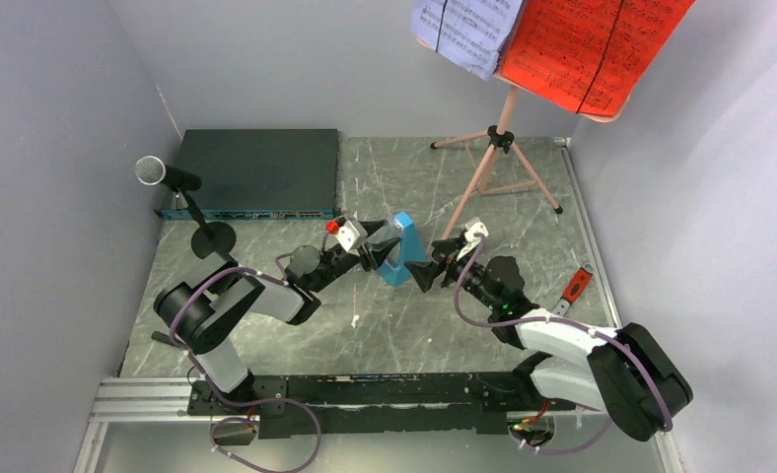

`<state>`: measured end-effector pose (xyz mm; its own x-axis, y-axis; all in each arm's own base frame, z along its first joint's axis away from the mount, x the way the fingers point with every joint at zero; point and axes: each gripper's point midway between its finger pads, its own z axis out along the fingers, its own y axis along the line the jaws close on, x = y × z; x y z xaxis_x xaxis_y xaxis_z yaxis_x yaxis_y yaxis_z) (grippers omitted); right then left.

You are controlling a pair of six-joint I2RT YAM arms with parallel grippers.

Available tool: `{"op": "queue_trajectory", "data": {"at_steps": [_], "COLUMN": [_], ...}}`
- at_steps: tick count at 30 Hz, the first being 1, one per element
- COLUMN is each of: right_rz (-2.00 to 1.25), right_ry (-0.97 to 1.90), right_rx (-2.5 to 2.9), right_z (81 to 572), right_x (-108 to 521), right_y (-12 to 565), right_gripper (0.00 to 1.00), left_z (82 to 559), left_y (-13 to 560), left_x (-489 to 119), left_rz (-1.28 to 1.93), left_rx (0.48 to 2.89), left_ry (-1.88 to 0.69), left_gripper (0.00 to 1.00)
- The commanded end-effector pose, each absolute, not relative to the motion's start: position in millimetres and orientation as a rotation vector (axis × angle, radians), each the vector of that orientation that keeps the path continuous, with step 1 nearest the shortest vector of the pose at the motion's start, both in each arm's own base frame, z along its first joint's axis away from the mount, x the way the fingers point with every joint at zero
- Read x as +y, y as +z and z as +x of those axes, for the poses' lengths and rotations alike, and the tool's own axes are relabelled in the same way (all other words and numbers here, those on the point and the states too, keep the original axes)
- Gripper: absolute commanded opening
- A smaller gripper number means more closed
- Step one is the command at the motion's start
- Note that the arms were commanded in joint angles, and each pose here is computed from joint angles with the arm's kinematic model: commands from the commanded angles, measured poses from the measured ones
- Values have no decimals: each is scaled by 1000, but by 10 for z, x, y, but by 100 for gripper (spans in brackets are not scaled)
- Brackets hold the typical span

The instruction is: Pack up the instrument practice props

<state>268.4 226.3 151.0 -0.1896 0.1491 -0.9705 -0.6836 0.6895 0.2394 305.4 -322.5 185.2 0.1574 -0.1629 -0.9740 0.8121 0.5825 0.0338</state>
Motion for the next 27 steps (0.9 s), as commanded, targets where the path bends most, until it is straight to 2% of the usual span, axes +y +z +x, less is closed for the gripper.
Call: {"op": "queue_trajectory", "data": {"at_steps": [1, 12, 27], "right_rz": [-456, -444, -426], "right_ry": [799, 731, 650], "right_rx": [1535, 1586, 1645], "right_z": [2755, 2860, 2960], "right_x": [2331, 2281, 2191], "right_y": [1721, 1637, 1628], "right_gripper": [100, 100, 100], "left_z": [2995, 2967, 2962], "left_y": [1715, 1699, 1404], "left_x": [-3236, -3312, -3357], "left_rz": [652, 693, 745], "left_rx": [1290, 1293, 1378], "left_ry": [-821, -844, -837], "left_gripper": [3, 3, 6]}}
